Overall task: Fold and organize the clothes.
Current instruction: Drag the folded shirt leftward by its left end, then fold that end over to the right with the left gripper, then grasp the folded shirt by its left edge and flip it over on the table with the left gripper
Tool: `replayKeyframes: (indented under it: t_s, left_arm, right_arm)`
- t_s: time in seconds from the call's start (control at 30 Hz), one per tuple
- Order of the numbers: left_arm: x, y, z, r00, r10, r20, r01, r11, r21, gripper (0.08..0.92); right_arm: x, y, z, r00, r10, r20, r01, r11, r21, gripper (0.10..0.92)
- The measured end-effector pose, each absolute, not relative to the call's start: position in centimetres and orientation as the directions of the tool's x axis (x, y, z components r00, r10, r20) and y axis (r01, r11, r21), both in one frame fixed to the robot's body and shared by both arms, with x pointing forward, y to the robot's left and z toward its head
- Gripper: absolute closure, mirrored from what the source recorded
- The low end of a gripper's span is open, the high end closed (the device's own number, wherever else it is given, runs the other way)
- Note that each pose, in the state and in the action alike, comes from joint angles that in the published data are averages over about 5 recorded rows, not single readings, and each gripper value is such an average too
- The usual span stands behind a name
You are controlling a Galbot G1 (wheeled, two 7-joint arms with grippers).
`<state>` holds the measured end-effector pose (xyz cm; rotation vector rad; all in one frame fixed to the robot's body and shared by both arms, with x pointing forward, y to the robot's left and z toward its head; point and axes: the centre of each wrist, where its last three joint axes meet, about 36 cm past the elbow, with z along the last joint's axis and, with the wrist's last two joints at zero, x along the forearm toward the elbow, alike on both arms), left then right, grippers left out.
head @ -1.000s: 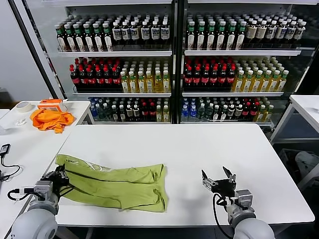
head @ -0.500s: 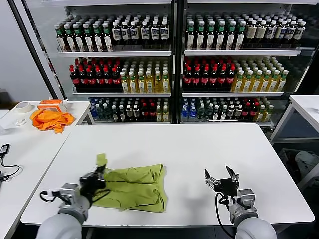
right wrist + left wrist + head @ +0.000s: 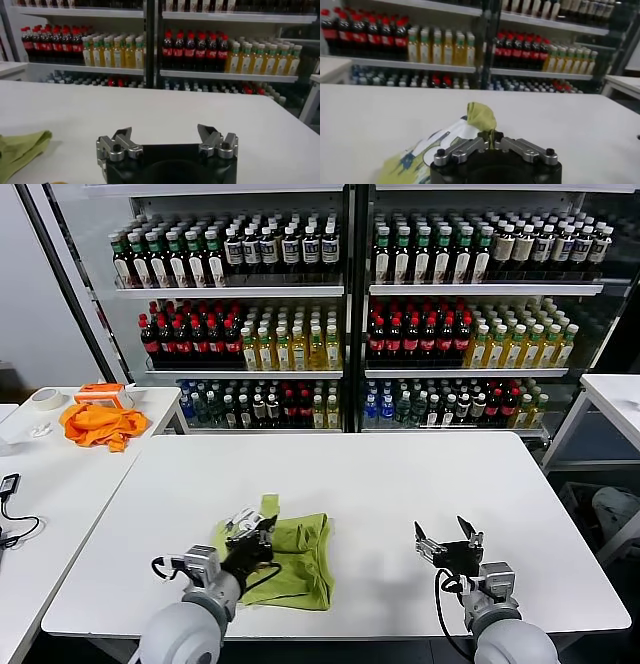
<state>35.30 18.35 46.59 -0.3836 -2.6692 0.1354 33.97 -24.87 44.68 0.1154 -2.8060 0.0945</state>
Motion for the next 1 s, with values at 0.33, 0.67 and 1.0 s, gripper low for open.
replayKeyframes:
  t_s: [0.33, 0.67, 1.0]
  left_arm:
    - [35.8, 15.5, 45.5, -0.832, 0.35, 0.429, 0.268, 0.933, -0.241, 0.782]
    - [36.0, 16.1, 46.7, -0.864, 0.354, 0.357, 0.257, 0.921, -0.292, 0.496]
    - [35.6, 22.2, 43.8, -0.895, 0.138, 0.424, 0.105, 0.989, -0.1, 0.215]
  right_arm:
    - [34.0, -24.6, 44.5, -0.94, -0.076, 0.332, -0.096, 0.994, -0.046, 0.2]
    - [34.4, -24.7, 44.8, -0.943, -0.091, 0.321, -0.112, 0.992, -0.048, 0.2]
    - [34.6, -24.7, 44.7, -0.943, -0.102, 0.317, -0.123, 0.991, -0.044, 0.2]
